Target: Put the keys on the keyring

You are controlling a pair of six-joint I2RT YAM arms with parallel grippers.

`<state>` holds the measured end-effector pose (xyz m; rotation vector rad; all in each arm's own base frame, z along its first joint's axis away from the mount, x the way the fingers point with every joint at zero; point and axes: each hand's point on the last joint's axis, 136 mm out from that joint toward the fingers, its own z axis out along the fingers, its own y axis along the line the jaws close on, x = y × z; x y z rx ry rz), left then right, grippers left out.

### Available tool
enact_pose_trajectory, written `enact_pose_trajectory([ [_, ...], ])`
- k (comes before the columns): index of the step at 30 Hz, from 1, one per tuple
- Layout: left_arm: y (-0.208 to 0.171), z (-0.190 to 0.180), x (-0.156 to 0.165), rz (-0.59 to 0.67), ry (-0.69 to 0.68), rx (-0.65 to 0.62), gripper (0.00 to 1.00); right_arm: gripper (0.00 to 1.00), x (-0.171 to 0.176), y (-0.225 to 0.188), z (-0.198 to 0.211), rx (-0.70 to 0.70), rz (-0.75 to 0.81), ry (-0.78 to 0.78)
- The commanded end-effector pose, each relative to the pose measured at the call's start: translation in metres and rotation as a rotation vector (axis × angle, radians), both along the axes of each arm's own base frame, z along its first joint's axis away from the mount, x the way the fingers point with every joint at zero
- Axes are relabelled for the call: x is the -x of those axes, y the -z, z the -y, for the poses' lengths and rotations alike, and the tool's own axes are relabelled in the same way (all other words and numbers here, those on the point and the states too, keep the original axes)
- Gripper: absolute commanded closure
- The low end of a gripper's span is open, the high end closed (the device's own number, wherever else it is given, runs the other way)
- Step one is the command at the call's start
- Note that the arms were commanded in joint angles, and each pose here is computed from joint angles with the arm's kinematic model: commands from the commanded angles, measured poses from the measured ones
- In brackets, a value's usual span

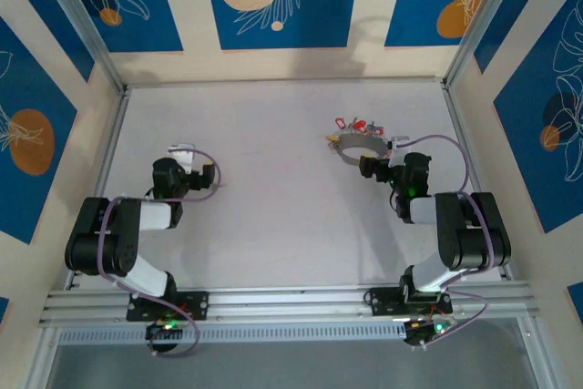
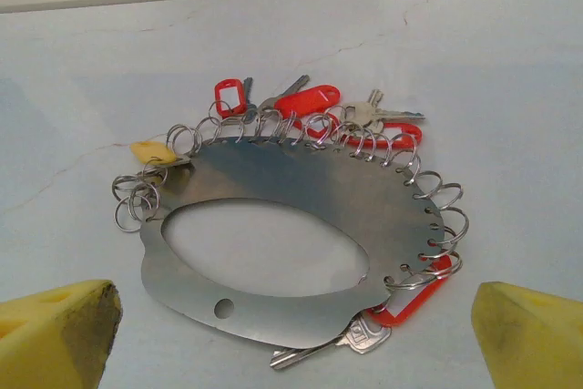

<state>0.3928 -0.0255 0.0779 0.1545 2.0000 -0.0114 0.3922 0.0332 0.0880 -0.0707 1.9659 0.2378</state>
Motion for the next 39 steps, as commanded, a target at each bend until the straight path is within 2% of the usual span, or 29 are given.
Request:
enact_pose_trajectory([
  [1, -0.01, 0.003, -0.004, 0.041, 0.007, 0.012, 0.0, 0.01, -0.003, -0.007, 0.0, -0.015, 0.023, -0.003],
  [24, -0.01, 0.001, -0.003, 0.041, -0.006, 0.007, 0.0, 0.01, -0.001, -0.008, 0.006, -0.047, 0.027, 0.009],
  [27, -0.023, -0.002, -0.006, 0.022, -0.044, -0.02, 0.0, 0.01, -0.004, -0.021, 0.01, -0.05, 0.03, 0.037],
  [31, -0.068, -0.006, -0.002, -0.031, -0.104, 0.01, 0.0, 0.01, -0.005, -0.064, 0.01, -0.041, 0.012, 0.051],
  [34, -0.109, -0.011, 0.009, -0.07, -0.174, 0.087, 0.0, 0.01, -0.001, -0.107, 0.015, -0.152, 0.073, 0.122],
  [36, -0.133, -0.021, 0.023, -0.127, -0.269, 0.141, 0.0, 0.01, 0.007, -0.12, 0.037, -0.352, 0.061, 0.288],
  [37, -0.14, -0.029, 0.031, -0.168, -0.339, 0.169, 0.0, 0.01, 0.012, -0.12, 0.044, -0.434, 0.039, 0.323],
  [39, -0.149, -0.033, 0.044, -0.236, -0.379, 0.174, 0.0, 0.01, 0.012, -0.12, 0.043, -0.556, -0.031, 0.275],
])
